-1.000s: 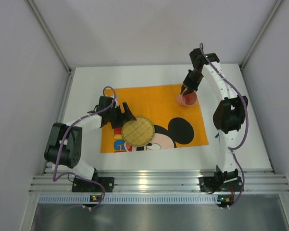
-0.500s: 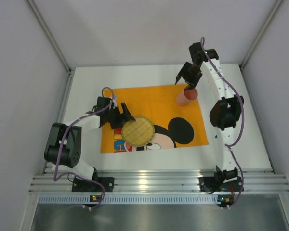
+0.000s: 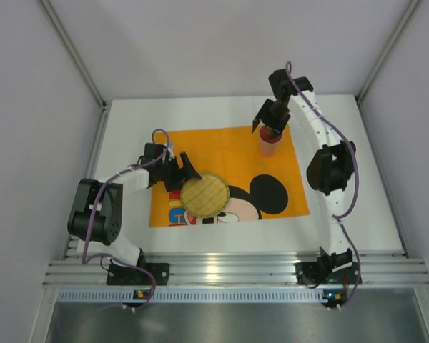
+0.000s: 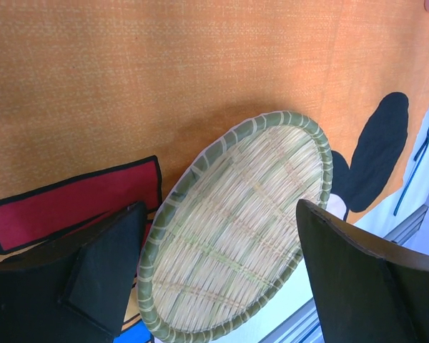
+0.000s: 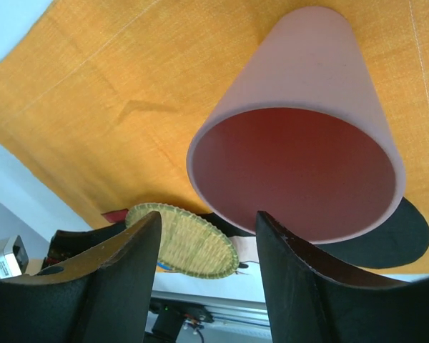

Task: Set the dinner table for one person

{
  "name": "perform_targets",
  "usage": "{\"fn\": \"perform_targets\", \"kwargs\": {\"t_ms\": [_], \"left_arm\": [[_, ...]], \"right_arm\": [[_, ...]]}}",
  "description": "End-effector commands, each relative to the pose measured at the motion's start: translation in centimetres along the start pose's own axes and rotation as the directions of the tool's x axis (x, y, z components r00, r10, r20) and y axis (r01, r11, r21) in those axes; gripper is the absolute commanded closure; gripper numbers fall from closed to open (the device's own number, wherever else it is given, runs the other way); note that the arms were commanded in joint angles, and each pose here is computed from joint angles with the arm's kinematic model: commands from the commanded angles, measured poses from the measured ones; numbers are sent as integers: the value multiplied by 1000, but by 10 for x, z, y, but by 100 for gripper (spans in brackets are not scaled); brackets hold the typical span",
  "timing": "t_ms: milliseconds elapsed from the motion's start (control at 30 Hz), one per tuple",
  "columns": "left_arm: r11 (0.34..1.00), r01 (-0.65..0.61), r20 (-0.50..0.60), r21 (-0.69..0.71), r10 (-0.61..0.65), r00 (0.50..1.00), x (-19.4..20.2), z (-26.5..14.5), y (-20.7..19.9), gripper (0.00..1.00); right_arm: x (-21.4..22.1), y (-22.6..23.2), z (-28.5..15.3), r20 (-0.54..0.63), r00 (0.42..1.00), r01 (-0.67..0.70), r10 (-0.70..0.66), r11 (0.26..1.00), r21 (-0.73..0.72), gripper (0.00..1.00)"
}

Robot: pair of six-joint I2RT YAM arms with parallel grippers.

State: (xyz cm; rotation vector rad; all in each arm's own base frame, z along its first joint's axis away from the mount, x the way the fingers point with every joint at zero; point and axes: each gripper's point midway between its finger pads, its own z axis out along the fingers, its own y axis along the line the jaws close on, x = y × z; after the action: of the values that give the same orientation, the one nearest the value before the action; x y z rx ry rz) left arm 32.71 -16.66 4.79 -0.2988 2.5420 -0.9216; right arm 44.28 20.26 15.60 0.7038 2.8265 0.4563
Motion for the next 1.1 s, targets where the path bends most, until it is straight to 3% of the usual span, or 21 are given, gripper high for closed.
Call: {"fn": "perform_targets", "kwargs": {"t_ms": [0, 267, 533, 567, 633, 667, 700, 767, 967, 1000, 1067], "left_arm": [[999, -27, 19, 30, 26, 999, -10, 6, -4, 10], [999, -24, -20, 32, 25, 999, -4, 14, 2, 25], [999, -35, -75, -11, 34, 997, 6, 23, 17, 52], [999, -37, -77, -19, 35, 996, 6, 25, 19, 63], [999, -37, -84, -23, 35, 996, 7, 26, 20, 74], [999, -35, -91, -27, 32, 995, 9, 27, 22, 84], [999, -37, -89, -31, 34, 995, 7, 26, 21, 100], [999, -48, -75, -25, 45, 996, 0, 23, 16, 100], [997, -65, 4, 52, 65, 998, -35, 15, -22, 100], [995, -74, 26, 70, 72, 997, -43, 15, -29, 100], [993, -70, 51, 100, 65, 997, -57, 15, -43, 100]], "right_arm": [[-1, 23, -36, 91, 996, -6, 14, 997, -82, 44], [1, 30, -51, 103, 995, 13, -1, 992, -122, 45], [-8, 41, -119, 229, 973, 58, -4, 972, -229, 44], [-9, 39, -133, 252, 968, 66, -2, 967, -246, 45], [-10, 35, -146, 276, 961, 73, 0, 964, -255, 45], [-15, 32, -155, 299, 954, 76, 7, 961, -267, 44], [-14, 28, -170, 324, 946, 93, 3, 955, -280, 44], [-23, 15, -204, 399, 917, 116, 19, 943, -313, 44], [-40, -77, -234, 503, 859, 45, 95, 965, -259, 44], [-34, -91, -217, 469, 878, 22, 93, 972, -233, 44], [-39, -121, -224, 493, 861, -17, 127, 975, -222, 44]]}}
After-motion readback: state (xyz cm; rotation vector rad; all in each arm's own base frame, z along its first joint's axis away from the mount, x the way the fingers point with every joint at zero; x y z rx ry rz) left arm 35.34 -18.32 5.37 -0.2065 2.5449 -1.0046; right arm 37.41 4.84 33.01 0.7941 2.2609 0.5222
